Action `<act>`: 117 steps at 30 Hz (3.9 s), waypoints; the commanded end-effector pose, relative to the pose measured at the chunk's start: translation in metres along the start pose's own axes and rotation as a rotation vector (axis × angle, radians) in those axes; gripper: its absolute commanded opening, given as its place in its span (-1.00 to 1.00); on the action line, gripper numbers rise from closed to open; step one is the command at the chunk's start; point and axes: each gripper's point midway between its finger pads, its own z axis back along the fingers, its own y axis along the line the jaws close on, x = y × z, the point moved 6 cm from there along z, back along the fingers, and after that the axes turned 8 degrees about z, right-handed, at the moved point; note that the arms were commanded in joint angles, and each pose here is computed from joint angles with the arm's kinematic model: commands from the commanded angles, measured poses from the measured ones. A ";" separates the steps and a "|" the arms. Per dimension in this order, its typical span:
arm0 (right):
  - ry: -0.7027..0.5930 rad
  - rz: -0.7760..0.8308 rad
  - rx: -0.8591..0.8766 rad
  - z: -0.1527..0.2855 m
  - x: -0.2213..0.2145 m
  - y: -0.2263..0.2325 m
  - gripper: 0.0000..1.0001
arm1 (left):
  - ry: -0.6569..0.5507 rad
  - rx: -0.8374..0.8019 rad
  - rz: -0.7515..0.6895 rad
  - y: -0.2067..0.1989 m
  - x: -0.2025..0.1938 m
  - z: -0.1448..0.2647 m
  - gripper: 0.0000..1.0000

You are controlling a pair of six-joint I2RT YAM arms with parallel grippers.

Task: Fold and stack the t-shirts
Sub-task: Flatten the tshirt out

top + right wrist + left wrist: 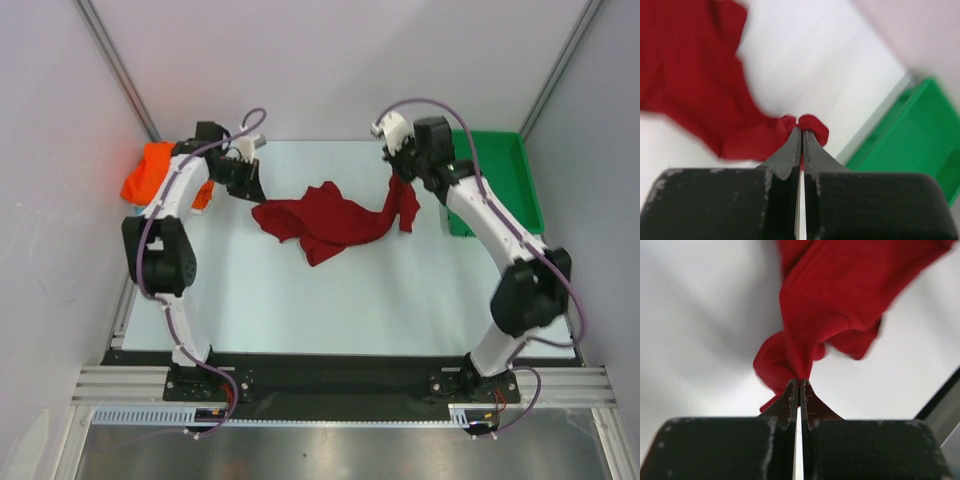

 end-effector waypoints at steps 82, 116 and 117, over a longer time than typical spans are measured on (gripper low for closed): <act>-0.377 -0.008 -0.226 0.083 0.118 -0.050 -1.00 | -0.135 0.023 -0.179 -0.026 0.086 -0.127 -0.99; -0.112 -0.105 -0.044 0.073 0.001 0.008 -1.00 | -0.303 0.172 -0.448 -0.148 -0.071 0.102 0.48; -0.108 -0.105 -0.053 0.073 -0.001 0.006 -1.00 | -0.258 0.213 -0.459 -0.135 -0.067 0.089 0.46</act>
